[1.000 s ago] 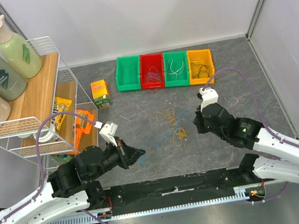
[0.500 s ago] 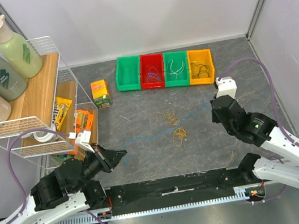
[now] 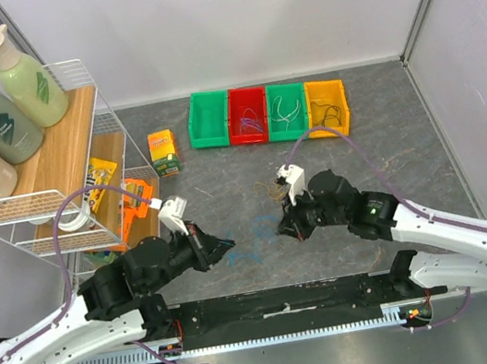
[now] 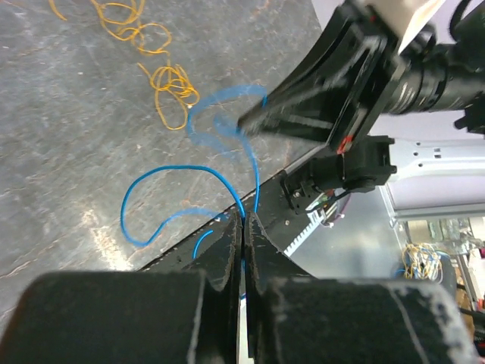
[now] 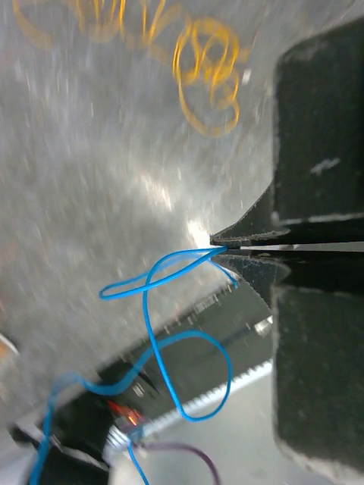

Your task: Untangle the cables

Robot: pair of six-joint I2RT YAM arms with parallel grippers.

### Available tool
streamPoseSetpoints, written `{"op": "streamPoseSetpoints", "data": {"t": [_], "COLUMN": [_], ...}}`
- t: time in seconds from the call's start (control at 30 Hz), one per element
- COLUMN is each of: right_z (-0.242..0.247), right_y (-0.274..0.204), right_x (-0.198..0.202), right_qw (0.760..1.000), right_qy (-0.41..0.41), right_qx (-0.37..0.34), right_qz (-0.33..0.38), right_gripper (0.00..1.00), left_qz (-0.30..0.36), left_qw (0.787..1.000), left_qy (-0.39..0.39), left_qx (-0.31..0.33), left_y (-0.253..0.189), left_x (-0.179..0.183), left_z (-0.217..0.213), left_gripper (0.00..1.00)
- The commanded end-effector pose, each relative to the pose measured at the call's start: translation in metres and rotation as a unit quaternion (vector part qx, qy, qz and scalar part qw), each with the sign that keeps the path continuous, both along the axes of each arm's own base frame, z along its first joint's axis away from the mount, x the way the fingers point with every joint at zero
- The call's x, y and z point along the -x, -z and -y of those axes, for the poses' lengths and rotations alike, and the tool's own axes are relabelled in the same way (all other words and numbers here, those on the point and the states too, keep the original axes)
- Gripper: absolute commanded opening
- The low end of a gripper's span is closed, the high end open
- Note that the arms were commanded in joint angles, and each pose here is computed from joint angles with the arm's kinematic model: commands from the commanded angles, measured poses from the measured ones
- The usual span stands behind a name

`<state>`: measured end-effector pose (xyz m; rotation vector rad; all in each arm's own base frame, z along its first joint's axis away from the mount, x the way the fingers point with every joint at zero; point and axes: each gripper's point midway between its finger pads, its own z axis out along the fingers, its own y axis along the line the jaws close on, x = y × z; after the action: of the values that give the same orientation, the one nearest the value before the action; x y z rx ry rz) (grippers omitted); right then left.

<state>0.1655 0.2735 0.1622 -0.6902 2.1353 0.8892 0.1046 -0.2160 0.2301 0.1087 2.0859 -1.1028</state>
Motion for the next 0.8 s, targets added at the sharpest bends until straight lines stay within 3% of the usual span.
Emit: {"op": "streamPoseSetpoints", "data": {"t": [0.0,0.23,0.5,0.63,0.77], "right_z": [-0.049,-0.076,-0.09,-0.094,-0.092], "right_y": [-0.036,-0.025,-0.04,-0.046,-0.046], "right_x": [0.035,0.059,0.069,0.073,0.068], "right_qw": [0.988,0.984,0.974,0.967,0.969], "right_qy": [-0.115,-0.155,-0.162,-0.163,-0.145], "right_qx": [-0.099,-0.082,-0.154,-0.188,-0.195], "right_qz": [0.008,0.003,-0.025,-0.048,-0.049], "right_gripper": [0.0,0.05,0.0,0.0,0.0], "left_qz": [0.003,-0.013,-0.024,-0.022,-0.02], "left_qw": [0.998,0.998,0.998,0.998,0.998], "left_qy": [0.039,0.049,0.05,0.045,0.038], "left_qx": [0.051,0.045,0.039,0.044,0.047], "left_y": [-0.022,-0.011,-0.006,-0.011,-0.014], "left_x": [0.004,0.003,0.004,0.004,0.004], "left_z": [0.031,0.048,0.049,0.046,0.04], "left_gripper": [0.02,0.02,0.02,0.06,0.2]}}
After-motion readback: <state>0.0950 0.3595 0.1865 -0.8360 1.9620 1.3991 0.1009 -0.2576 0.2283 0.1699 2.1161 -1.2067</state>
